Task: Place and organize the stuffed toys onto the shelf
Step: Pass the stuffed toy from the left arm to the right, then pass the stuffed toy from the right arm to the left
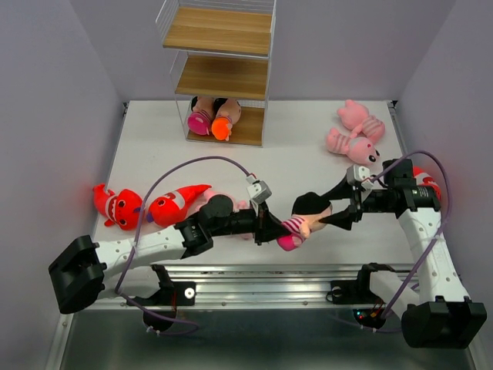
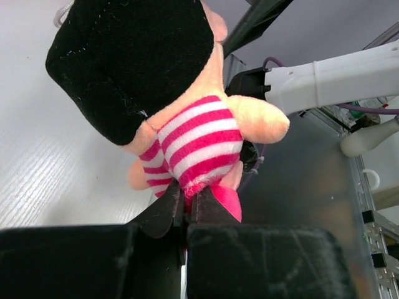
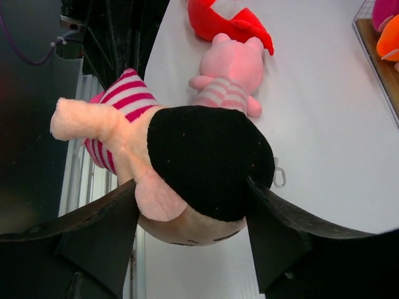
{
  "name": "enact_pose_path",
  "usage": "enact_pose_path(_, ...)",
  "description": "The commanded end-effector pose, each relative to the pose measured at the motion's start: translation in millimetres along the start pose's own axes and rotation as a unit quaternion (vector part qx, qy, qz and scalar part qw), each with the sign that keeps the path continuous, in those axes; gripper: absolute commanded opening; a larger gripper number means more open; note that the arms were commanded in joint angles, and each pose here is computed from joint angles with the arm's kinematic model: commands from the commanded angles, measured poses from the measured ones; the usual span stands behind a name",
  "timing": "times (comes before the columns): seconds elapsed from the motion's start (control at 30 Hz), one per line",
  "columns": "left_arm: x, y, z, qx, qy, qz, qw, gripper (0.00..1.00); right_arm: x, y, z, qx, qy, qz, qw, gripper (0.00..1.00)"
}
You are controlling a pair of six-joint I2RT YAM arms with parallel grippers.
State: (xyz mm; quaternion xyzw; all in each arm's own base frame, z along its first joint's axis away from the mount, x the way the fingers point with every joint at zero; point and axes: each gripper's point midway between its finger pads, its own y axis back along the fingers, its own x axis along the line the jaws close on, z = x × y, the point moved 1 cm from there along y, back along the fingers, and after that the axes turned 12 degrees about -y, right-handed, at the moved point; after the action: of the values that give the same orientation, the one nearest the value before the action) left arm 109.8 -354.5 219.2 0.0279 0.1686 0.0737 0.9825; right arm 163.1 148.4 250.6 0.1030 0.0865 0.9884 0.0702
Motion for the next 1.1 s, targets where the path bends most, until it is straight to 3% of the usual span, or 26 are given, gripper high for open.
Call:
enact_pose_path(0.0,-17,0,54,-0.08,-0.033,-0.031,0.996,0.0,-5,0,-8,0.018,0.016,-0.013,1.0,0.64)
enact_pose_path(0.13,-13,1,51,-0.077,-0.029,-0.023,0.996,0.0,-3,-1,-7,0.011,0.015,-0.011,1.0,0.36)
enact_pose_path(0.17,-12,1,49,-0.075,-0.028,-0.02,0.997,0.0,-3,-1,-6,0.009,0.014,-0.011,1.0,0.36)
enact_pose_path(0.23,-5,1,45,-0.069,-0.025,-0.001,0.997,0.1,-5,-1,-3,0.005,0.009,-0.014,1.0,0.15)
enact_pose_path(0.33,5,4,41,-0.06,-0.023,0.032,0.997,0.23,-9,-1,2,0.0,-0.003,-0.026,1.0,0.02)
enact_pose_path(0.37,13,5,40,-0.053,-0.023,0.054,0.997,0.38,-10,-1,2,0.001,-0.022,-0.032,0.999,0.01)
enact_pose_path(0.47,22,14,49,-0.063,-0.034,0.097,0.993,0.64,-17,0,4,-0.002,-0.039,-0.055,0.998,0.01)
enact_pose_path(0.53,24,24,56,-0.065,-0.061,0.12,0.989,0.71,-24,2,4,-0.001,-0.037,-0.077,0.996,0.01)
enact_pose_path(0.6,30,36,62,-0.064,-0.08,0.163,0.981,0.85,-31,3,7,-0.005,-0.054,-0.095,0.994,0.01)
enact_pose_path(0.77,46,55,59,-0.019,-0.157,0.242,0.957,0.86,-52,5,5,-0.007,-0.12,-0.146,0.982,0.01)
enact_pose_path(1.07,52,36,29,0.048,-0.21,0.259,0.942,0.86,-68,2,8,0.005,-0.17,-0.155,0.973,0.01)
